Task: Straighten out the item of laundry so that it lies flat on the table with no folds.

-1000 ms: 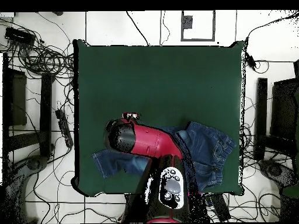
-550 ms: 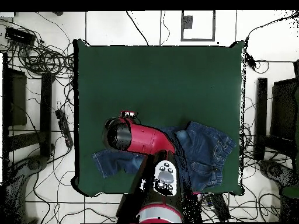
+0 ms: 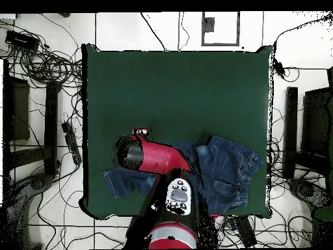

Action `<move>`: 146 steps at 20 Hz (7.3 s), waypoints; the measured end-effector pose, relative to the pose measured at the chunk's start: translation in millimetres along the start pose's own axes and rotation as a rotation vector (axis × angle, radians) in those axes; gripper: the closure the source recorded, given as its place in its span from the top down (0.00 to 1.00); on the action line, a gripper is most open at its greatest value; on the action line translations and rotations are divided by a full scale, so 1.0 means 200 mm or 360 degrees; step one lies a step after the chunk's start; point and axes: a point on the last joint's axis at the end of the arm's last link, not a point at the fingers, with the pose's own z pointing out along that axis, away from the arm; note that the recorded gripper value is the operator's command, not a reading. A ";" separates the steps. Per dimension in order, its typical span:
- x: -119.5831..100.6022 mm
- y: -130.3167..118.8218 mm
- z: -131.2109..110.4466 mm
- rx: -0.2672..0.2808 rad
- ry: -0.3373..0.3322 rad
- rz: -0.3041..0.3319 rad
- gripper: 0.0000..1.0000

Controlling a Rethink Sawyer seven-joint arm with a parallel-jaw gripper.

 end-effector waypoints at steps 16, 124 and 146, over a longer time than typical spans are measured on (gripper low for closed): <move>-0.17 -0.26 -0.13 0.0086 -0.0040 -0.0045 1.00; -0.08 0.11 -0.01 -0.0139 0.0012 0.0178 0.00; 0.18 0.64 0.16 -0.0479 0.0125 0.0425 0.00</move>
